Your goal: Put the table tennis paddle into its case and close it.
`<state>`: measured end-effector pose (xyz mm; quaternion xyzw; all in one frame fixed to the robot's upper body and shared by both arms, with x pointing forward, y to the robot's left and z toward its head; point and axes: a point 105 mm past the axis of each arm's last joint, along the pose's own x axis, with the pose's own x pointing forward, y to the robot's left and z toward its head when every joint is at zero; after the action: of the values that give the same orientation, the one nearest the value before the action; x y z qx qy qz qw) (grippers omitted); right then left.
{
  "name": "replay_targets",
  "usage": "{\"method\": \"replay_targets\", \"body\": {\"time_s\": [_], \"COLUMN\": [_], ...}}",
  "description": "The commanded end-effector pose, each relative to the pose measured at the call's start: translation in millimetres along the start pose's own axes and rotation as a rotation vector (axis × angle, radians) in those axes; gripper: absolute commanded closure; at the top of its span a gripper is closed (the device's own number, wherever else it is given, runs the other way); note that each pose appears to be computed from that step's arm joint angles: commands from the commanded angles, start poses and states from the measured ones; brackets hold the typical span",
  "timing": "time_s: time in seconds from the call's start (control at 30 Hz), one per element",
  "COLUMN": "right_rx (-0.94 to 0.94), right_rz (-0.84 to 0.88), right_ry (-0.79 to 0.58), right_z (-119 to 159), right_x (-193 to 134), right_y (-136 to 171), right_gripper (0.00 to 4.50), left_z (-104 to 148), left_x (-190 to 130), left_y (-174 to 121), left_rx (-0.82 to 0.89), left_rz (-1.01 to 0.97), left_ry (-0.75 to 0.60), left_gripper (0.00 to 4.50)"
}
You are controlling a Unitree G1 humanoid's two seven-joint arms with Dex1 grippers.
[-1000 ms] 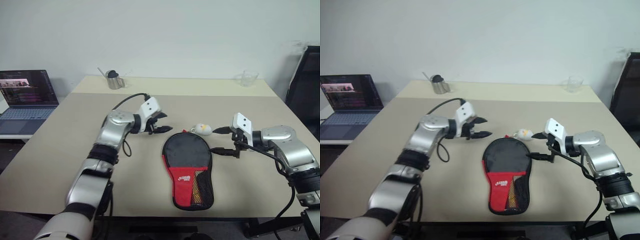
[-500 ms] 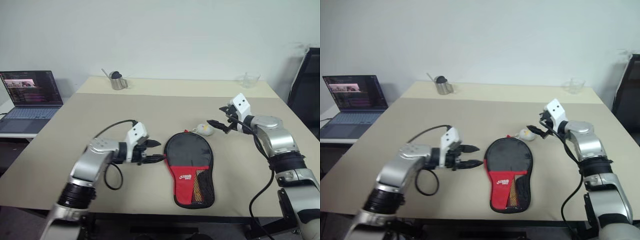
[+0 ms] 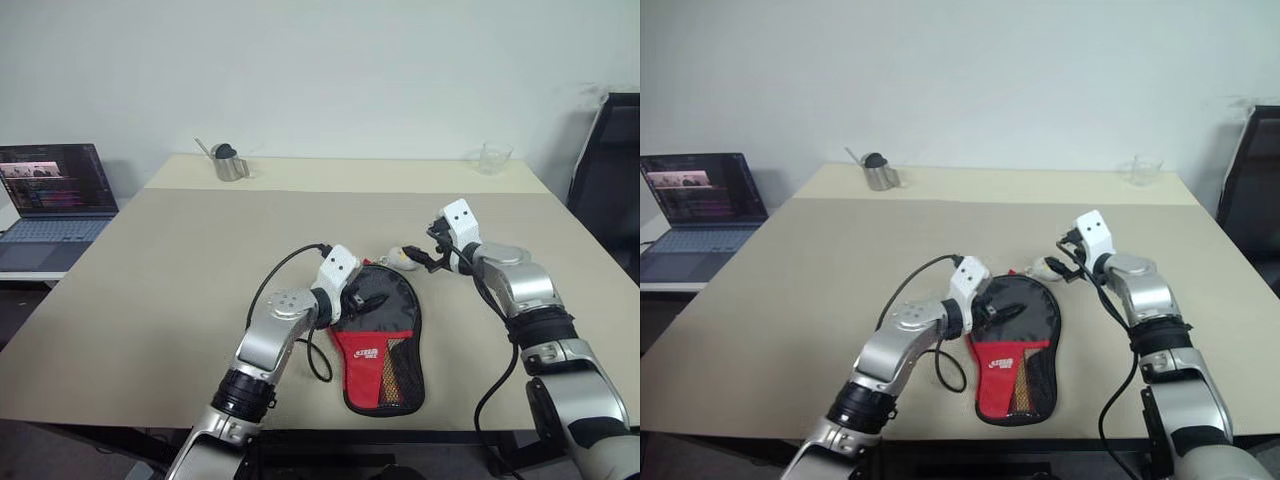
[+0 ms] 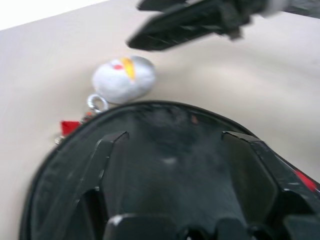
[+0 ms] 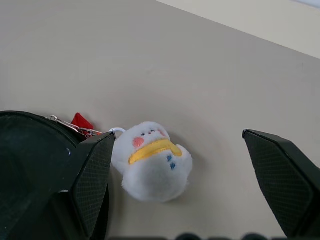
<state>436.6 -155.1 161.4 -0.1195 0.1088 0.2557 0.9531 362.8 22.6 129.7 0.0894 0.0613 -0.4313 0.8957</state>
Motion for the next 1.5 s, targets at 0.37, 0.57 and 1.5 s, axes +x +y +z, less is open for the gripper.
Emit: {"method": "replay_targets", "body": {"time_s": [0.37,0.57,1.5], "right_rx": [0.04,0.129,0.294], "right_rz": [-0.031,-0.067,-0.089], "right_ry": [-0.059,-0.051,0.12], "right_z": [19,19,-30], "right_x": [2,9,46], "right_y": [-3,-5,22], "right_gripper": [0.0,0.0,0.0], "left_z": [-5,9,-35], "left_x": [17,31,32], "left_y": [-1,-14,-10], "left_rx": [0.033,0.032,-0.021], "left_rz": [0.033,-0.031,0.019], "left_ry": [0.084,0.06,0.239], "left_gripper": [0.05,0.05,0.05]}}
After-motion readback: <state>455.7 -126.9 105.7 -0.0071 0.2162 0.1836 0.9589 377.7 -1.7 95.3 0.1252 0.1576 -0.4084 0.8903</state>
